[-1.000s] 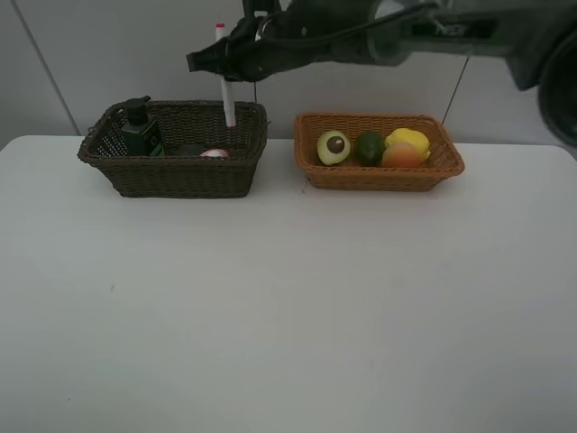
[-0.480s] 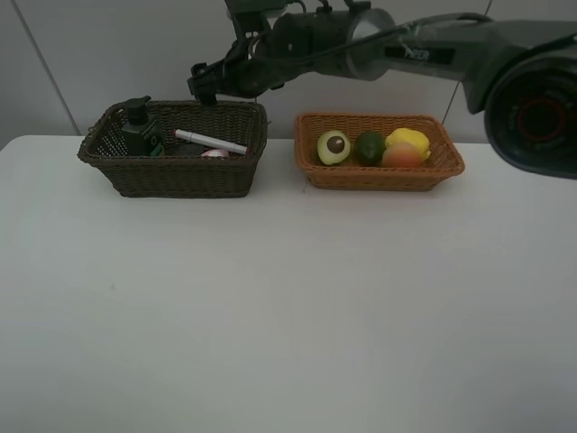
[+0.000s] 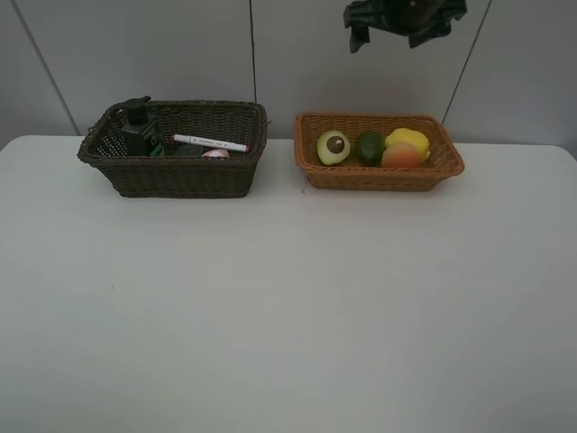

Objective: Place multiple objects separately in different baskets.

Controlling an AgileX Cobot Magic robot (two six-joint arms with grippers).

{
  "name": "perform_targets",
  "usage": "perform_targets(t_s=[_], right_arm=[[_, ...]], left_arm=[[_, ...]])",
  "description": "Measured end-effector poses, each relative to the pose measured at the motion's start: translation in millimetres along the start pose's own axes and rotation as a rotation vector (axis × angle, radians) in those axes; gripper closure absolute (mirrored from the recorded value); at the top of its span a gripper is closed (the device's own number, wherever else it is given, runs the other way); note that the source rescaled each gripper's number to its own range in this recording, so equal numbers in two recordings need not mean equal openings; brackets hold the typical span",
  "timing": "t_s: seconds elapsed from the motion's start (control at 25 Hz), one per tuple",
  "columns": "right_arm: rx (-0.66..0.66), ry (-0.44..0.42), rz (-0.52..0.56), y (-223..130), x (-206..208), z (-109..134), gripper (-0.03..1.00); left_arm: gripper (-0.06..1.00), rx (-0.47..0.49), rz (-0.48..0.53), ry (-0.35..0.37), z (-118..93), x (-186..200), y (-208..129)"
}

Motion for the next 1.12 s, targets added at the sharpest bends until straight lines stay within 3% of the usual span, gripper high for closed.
perform_targets(t_s=[0.16, 0.28, 0.4, 0.48, 0.72, 0.84, 1.12], right_arm=[[-0.066, -0.082, 0.114, -37.6, -0.6, -55.4, -0.02], [-0.155, -0.104, 0.135, -62.6, 11.4, -89.4, -0.02], [-0.205, -0.126, 0.157, -93.4, 34.2, -108.6, -0.02], [-0.228, -0.126, 0.17, -114.7, 50.5, -110.2, -0.02], [-0.248, -0.134, 0.109, -176.5, 151.9, -90.7, -0.02], [-0.257, -0.154, 0.039, -213.2, 206.6, -78.8, -0.02], [-0.285, -0.209, -0.154, -298.6, 288.0, -52.7, -0.02]], left_arm=[[-0.06, 0.0, 0.0, 0.0, 0.0, 0.0, 0.0], [-0.06, 0.0, 0.0, 0.0, 0.0, 0.0, 0.0], [-0.06, 0.0, 0.0, 0.0, 0.0, 0.0, 0.0], [-0.06, 0.0, 0.0, 0.0, 0.0, 0.0, 0.0], [-0.06, 0.0, 0.0, 0.0, 0.0, 0.0, 0.0], [-0.06, 0.0, 0.0, 0.0, 0.0, 0.0, 0.0], [-0.06, 0.0, 0.0, 0.0, 0.0, 0.0, 0.0]])
Point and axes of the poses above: a point on each arm's last joint axis where the gripper is mounted, x pointing back along that axis away from the gripper, z along the wrist's bending axis when the last joint is at zero, y = z × x, the point moved 3 cm from there along -x, pointing out along that axis toward the gripper, and after that the axes turned 9 degrees about x, right-handed, at the moved point
